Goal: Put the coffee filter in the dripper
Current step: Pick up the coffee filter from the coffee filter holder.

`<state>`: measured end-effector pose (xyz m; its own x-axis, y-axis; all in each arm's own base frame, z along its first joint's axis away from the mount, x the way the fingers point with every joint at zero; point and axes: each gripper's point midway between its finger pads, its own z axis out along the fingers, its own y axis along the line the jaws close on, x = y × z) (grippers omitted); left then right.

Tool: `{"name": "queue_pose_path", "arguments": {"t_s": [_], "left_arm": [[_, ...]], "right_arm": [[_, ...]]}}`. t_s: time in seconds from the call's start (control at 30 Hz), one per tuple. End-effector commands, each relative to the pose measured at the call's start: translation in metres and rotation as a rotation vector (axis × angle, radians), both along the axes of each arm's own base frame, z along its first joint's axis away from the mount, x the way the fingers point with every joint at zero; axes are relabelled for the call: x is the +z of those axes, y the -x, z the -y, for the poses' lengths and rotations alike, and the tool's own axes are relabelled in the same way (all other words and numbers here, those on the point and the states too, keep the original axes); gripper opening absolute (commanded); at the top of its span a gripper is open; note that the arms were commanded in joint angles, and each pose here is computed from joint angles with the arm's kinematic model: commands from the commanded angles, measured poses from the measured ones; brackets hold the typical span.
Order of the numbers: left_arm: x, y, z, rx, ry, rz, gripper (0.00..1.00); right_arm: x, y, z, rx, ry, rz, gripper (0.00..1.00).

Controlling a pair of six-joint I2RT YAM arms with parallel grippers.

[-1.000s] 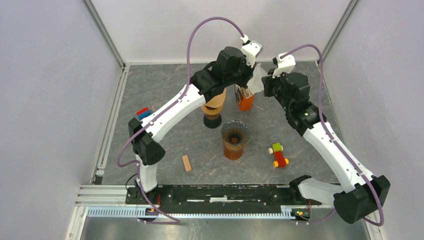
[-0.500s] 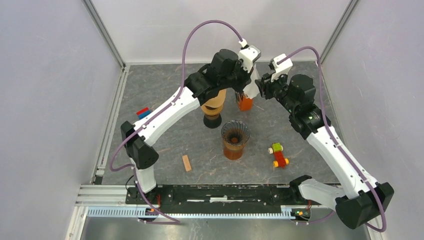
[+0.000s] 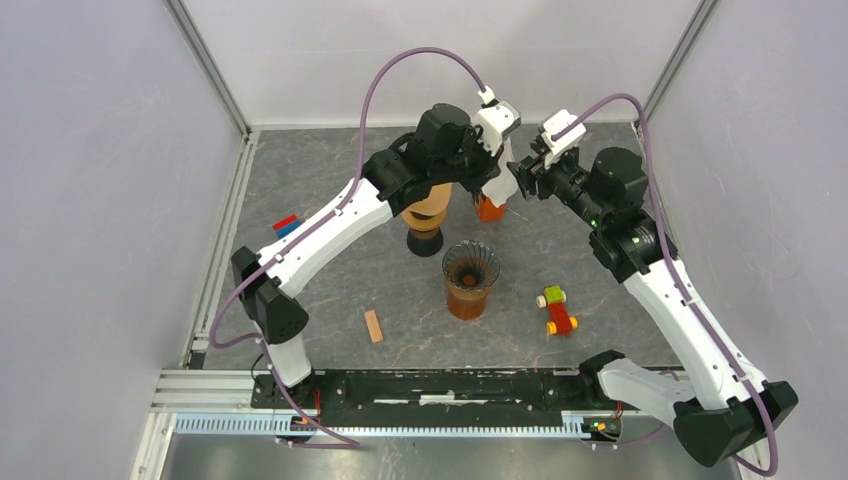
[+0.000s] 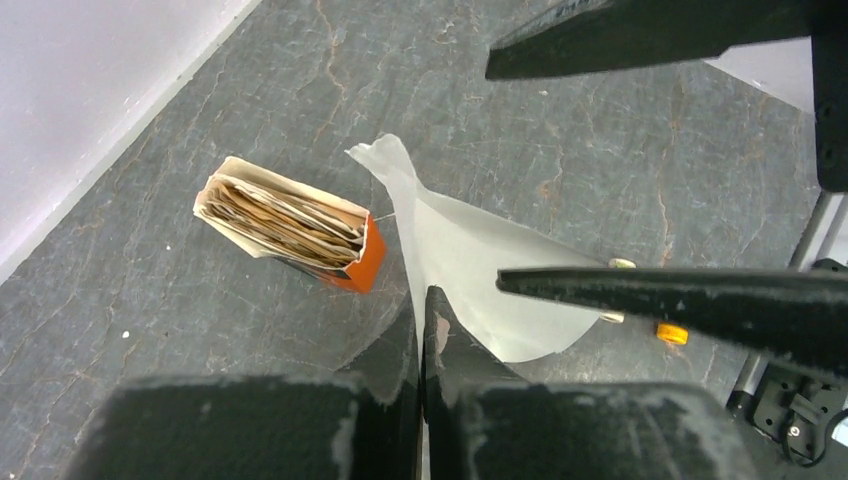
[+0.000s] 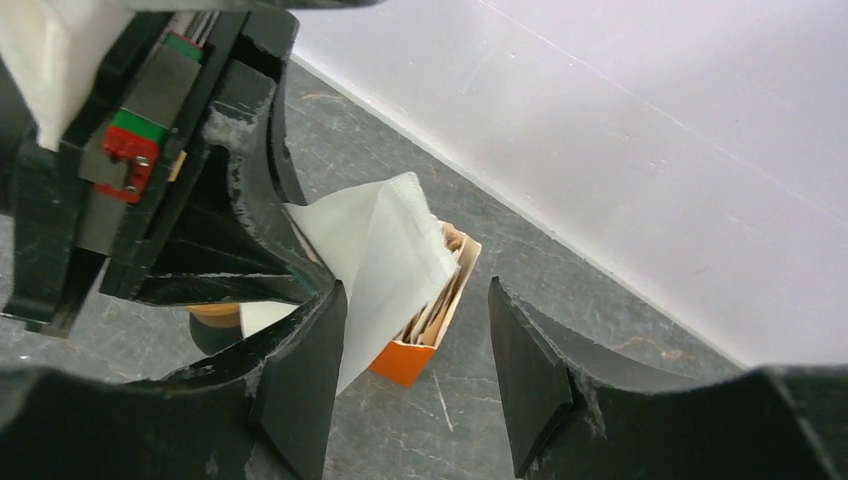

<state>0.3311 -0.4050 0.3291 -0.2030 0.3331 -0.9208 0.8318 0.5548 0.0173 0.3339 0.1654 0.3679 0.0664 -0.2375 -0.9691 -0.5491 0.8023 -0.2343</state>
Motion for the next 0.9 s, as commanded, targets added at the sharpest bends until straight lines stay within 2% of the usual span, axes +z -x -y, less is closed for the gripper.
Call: {"name": "queue_pose_path", "arguments": {"t_s": [0.0, 0.23, 0.67, 0.87], "left_arm": [[0.039, 0.017, -0.006, -0.086, 0.05, 0.112, 0.02], [0.042, 0.033, -0.007, -0.184, 0.037, 0.152, 0.02], [0.032, 0.065, -0.017, -0.35, -0.028, 0.166, 0.02], [0.03, 0.074, -0.022, -0.386, -0.045, 0.171, 0.02]], "right_arm": [[0.031, 0.006, 0.007, -0.008, 0.018, 0.09, 0.6], [0.034, 0.009, 0.007, 0.007, 0.039, 0.102, 0.6], [0.034, 0.042, -0.014, 0.234, 0.131, 0.15, 0.62], [0.042, 0.055, -0.012, 0.27, 0.182, 0.186, 0.65]]}}
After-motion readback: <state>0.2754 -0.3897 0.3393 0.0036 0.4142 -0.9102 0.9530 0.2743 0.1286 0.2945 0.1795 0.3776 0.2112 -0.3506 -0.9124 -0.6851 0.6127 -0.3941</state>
